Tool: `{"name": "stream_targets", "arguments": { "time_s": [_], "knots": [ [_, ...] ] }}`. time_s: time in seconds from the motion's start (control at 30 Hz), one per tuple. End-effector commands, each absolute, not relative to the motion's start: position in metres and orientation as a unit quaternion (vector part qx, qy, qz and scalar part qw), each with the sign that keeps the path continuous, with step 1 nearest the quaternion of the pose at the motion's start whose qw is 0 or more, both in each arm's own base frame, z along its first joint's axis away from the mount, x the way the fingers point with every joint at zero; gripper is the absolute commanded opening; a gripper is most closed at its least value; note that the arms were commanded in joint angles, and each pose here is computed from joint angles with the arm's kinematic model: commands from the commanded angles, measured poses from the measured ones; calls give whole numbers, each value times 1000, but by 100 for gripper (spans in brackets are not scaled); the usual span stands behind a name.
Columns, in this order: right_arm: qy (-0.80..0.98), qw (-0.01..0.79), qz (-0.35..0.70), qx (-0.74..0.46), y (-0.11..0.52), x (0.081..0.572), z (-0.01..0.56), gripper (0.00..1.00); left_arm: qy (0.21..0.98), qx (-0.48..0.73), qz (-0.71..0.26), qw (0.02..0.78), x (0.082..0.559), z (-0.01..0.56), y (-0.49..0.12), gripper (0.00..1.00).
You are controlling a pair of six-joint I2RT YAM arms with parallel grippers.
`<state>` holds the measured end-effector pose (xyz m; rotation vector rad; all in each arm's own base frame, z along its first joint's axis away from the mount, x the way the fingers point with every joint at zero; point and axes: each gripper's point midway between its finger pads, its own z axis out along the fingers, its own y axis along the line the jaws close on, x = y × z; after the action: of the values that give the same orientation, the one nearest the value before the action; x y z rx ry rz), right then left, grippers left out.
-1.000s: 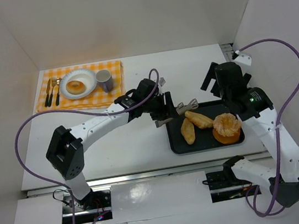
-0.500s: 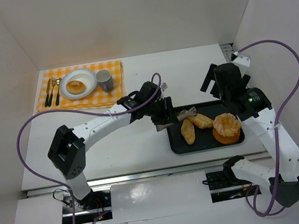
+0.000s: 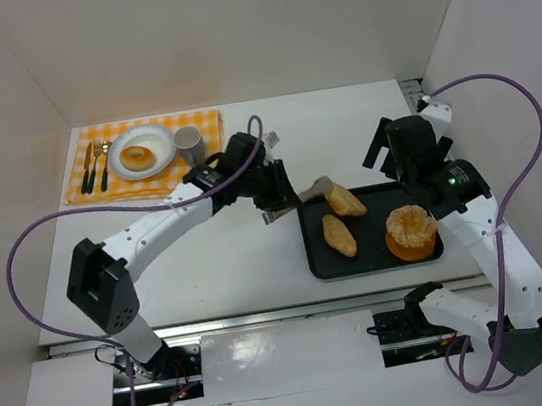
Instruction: Place the bread
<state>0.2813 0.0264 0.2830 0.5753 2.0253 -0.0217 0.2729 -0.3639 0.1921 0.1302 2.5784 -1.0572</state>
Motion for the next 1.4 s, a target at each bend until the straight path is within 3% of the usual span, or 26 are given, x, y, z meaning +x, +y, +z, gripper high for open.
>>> {"name": "stream_targets", "arguments": {
  "time_s": [0.0,0.13,0.47,0.57,0.73,1.03,1.27,1.3,1.37],
  "knots": [
    [827,508,-10,241,23,283,289,100,865,44,-421,271,304,275,-334,2],
    [828,507,-5,239,26,287,288,100,842,17,-411,348,338,318,-281,2],
    [833,502,-6,232,28,288,285,100,796,-174,-260,519,433,362,-45,2],
    [833,502,-6,232,29,291,285,100,781,-234,-244,525,450,347,16,0],
    [836,496,-8,233,29,295,282,100,774,-292,-227,514,471,317,65,0],
    [842,488,-8,230,34,304,275,100,797,-291,-296,439,510,255,91,0],
    [846,483,-7,227,36,306,271,100,805,-316,-304,399,513,216,111,0],
    [846,483,-7,227,36,306,271,100,807,-324,-297,394,511,213,113,3],
    [845,484,-7,227,36,307,270,100,813,-330,-273,395,507,210,119,22]
  ]
}}
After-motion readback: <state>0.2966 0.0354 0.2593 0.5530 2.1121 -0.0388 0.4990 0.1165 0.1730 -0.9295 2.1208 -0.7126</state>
